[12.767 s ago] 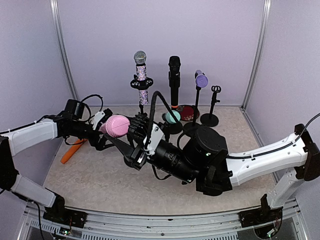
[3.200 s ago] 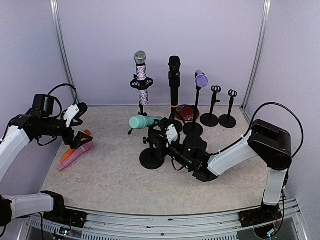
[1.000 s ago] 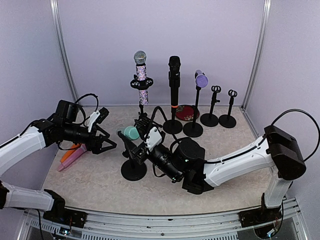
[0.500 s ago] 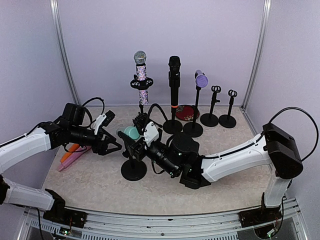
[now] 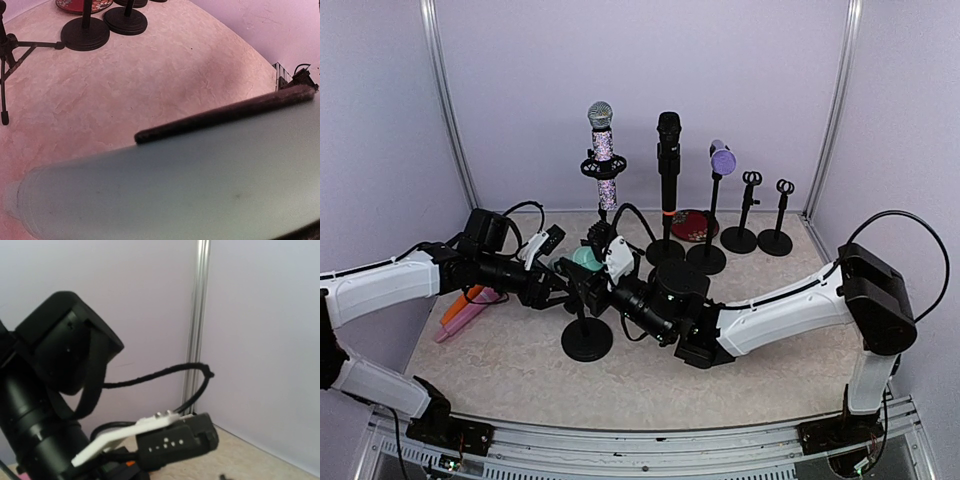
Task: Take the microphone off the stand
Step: Hold the microphone stand with the microphone at the center of the board.
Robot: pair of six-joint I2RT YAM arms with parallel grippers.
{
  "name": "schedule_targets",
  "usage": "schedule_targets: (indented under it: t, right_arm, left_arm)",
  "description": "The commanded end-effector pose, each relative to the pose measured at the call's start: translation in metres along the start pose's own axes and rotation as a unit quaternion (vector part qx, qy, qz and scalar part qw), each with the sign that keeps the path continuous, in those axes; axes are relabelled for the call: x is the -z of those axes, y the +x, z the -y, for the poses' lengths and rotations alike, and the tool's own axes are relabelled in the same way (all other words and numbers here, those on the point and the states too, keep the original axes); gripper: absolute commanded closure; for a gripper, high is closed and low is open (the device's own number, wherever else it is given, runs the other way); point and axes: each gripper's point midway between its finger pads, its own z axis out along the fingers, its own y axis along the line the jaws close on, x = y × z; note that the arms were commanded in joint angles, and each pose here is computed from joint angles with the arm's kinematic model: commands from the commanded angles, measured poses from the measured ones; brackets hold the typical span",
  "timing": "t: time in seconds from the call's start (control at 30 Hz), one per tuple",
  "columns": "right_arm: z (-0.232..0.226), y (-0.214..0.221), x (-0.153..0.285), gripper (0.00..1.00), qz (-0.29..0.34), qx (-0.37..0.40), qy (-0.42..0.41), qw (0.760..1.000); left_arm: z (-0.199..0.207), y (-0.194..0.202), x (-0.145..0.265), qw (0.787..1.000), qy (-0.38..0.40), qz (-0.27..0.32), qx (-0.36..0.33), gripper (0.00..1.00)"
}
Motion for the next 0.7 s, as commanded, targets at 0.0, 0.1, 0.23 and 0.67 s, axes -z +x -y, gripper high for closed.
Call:
schedule_targets:
  t: [0.0, 0.1, 0.23, 0.67]
  right_arm:
    - [-0.008, -0.001, -0.005, 0.70, 0.007, -0.014, -0.009, 1.000]
    - [-0.010, -0.004, -0.004, 0.75, 0.009, -0.003, -0.001, 1.000]
    - [-0.013, -0.006, 0.000, 0.80, 0.009, 0.005, 0.010, 1.000]
    - [-0.011, -0.038, 0.016, 0.90, 0.047, 0.010, 0.042, 0.998]
  left_arm:
    - [-0.005, -0.024, -0.003, 0.999, -0.014, 0.034, -0.016, 0.48]
    - [-0.008, -0.025, -0.007, 0.999, -0.015, 0.039, -0.009, 0.53]
    - [-0.008, -0.028, -0.013, 0.999, -0.005, 0.044, -0.005, 0.60]
    - [-0.032, -0.028, -0.020, 0.997, -0.065, 0.041, -0.019, 1.00]
